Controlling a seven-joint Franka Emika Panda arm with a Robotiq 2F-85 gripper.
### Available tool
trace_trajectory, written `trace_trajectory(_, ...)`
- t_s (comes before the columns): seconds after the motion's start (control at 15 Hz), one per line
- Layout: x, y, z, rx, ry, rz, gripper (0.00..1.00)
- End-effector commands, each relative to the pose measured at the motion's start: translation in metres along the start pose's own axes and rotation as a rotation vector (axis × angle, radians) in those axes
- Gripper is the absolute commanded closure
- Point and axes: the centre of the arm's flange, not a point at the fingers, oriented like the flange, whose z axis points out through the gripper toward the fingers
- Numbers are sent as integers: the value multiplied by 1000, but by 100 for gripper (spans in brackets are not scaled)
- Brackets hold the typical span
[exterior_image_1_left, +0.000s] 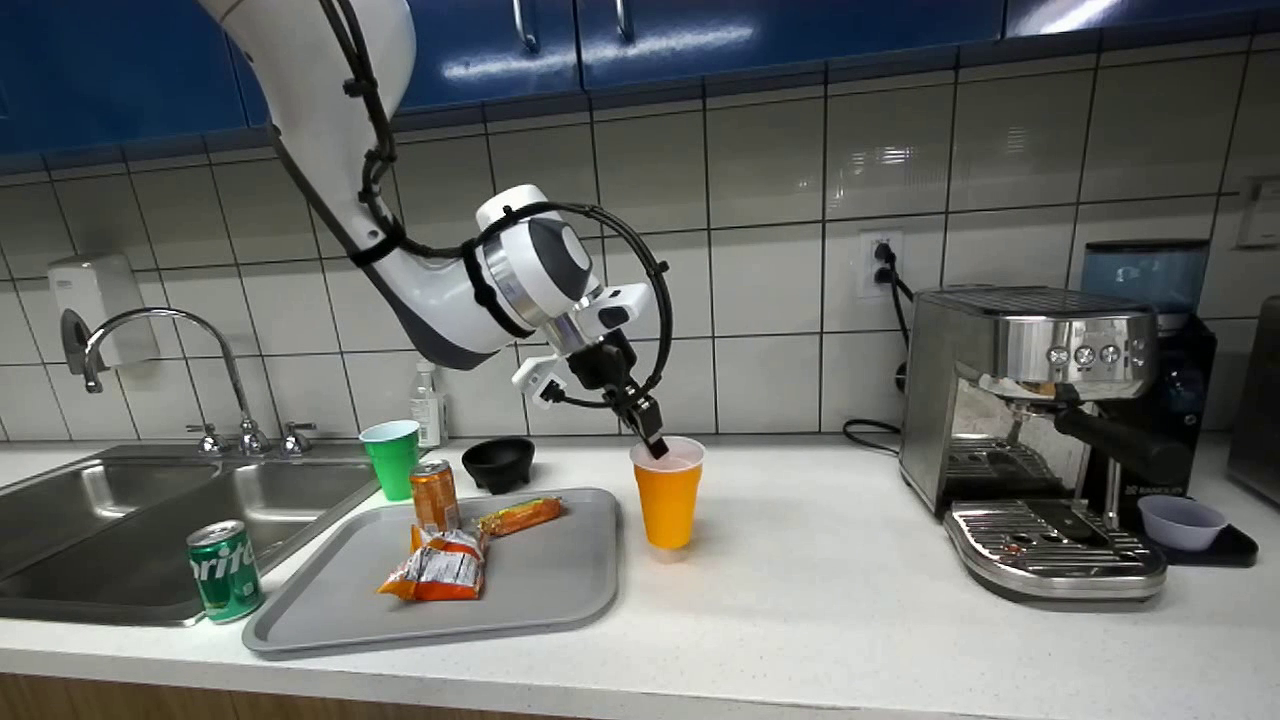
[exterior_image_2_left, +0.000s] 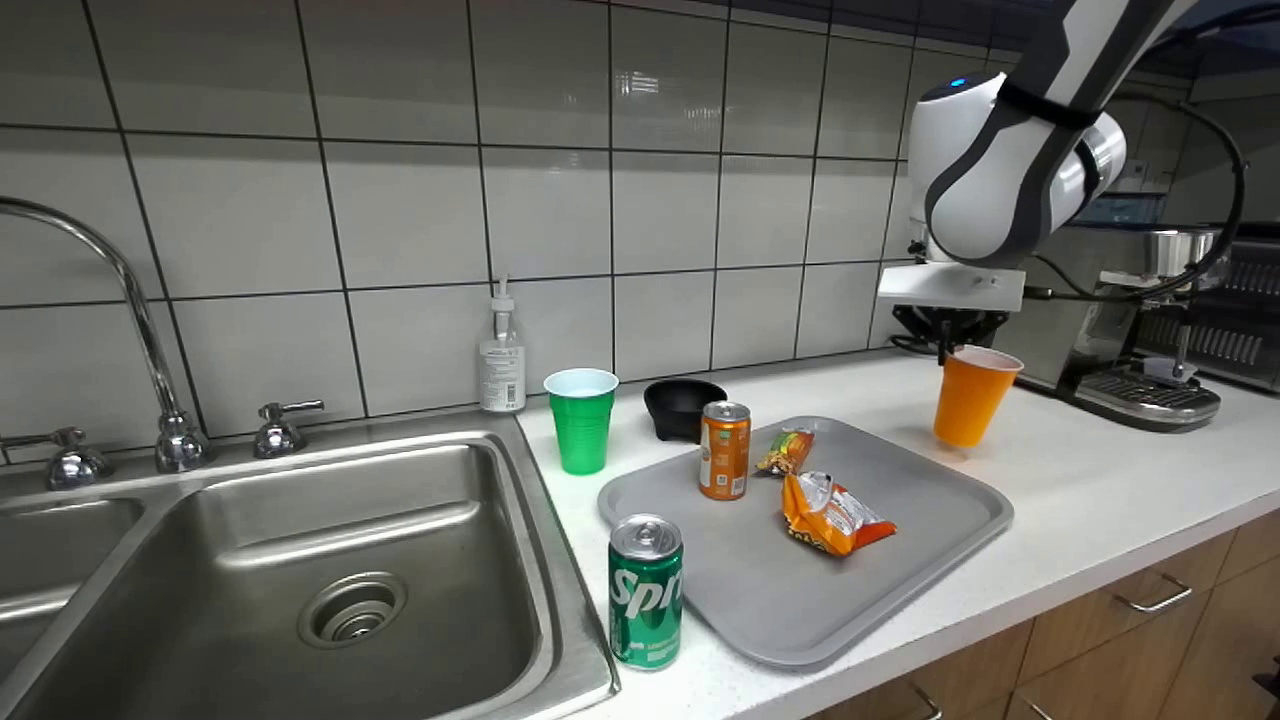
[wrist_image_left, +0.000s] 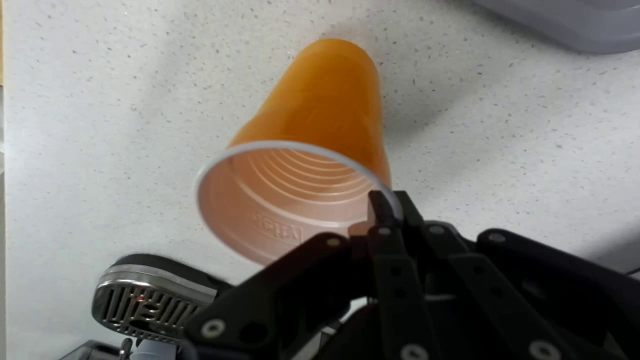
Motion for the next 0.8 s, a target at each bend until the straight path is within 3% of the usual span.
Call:
trace_trajectory(0.0,-10,-7,-22,27,22,-34,99)
trace_trajectory(0.73,-61,-43,-46,97,17,-217,99)
